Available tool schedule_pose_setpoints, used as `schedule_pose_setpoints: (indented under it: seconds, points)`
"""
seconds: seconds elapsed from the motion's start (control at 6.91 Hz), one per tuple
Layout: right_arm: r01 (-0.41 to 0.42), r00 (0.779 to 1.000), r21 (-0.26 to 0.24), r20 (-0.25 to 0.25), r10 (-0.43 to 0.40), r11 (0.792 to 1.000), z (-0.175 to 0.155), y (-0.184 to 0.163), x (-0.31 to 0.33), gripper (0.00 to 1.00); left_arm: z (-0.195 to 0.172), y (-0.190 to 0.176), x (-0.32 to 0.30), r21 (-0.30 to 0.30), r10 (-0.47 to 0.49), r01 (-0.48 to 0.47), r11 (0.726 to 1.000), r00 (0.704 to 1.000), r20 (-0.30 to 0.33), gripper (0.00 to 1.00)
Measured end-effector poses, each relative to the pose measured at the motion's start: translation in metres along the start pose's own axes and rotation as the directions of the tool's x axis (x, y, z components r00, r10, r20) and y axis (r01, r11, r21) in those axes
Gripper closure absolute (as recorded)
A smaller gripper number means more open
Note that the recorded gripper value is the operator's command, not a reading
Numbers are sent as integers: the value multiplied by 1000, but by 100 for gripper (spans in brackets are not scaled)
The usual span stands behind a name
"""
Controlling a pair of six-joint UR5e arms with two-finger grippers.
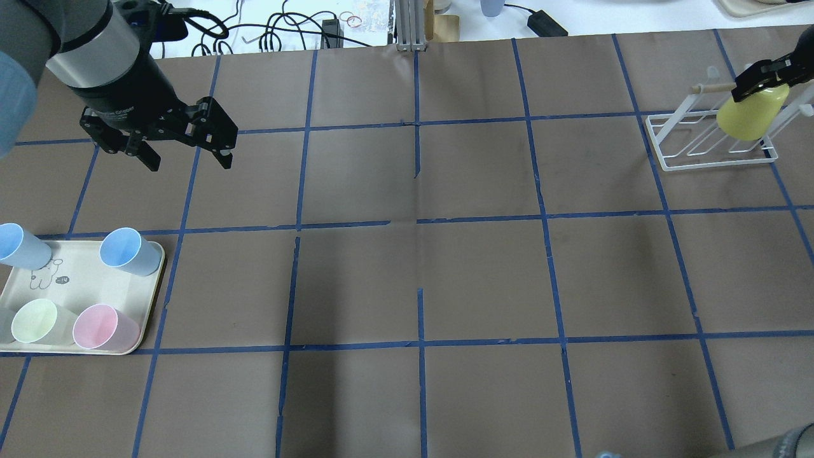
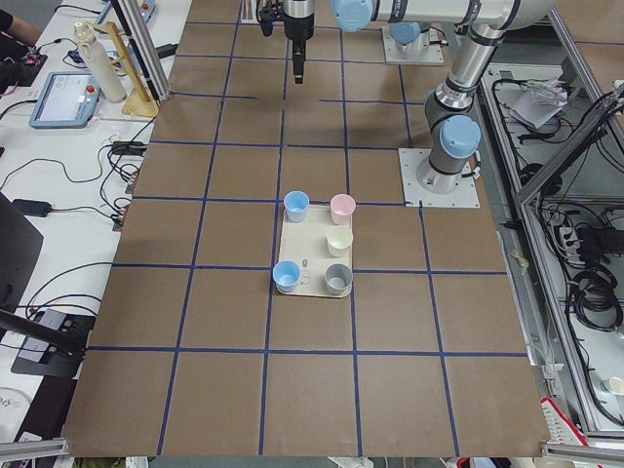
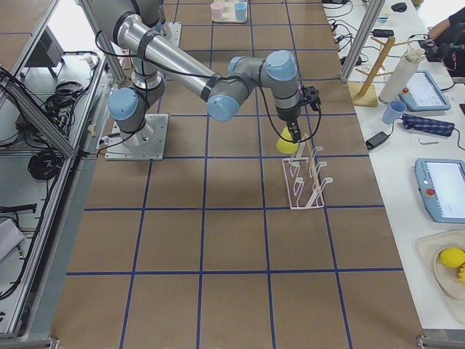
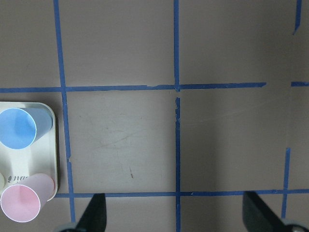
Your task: Transfer IKEA cup to right arm and place on rack
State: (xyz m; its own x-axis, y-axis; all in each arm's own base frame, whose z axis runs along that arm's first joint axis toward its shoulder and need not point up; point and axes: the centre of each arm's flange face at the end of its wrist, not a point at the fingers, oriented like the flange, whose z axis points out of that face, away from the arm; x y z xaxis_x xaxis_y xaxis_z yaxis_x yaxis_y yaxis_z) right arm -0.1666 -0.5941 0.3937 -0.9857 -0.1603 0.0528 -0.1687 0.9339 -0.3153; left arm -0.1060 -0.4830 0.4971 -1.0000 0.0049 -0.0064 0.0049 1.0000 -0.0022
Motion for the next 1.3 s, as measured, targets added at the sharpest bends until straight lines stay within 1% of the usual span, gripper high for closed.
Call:
schedule_pose_setpoints:
  seconds: [0.43,0.72,1.01,1.3]
  points:
    - [-2,1000,-2,15,2,1000,16,-2,3,86,0,0,0,5,-17,17,1000,1000,-1,0]
    - [-1,1000,3,11,1,1000,31,-4,8,86,-3,-2,2,13,-41,41,999,999,-17,0]
    - [-4,1000,-3,16,4,1000,43,-3,10,85,-13,-10,2,44,-40,41,998,999,-23,0]
    - [-9,1000,-17,26,10,1000,53,-1,10,81,-26,-13,10,53,-22,23,998,1000,-21,0]
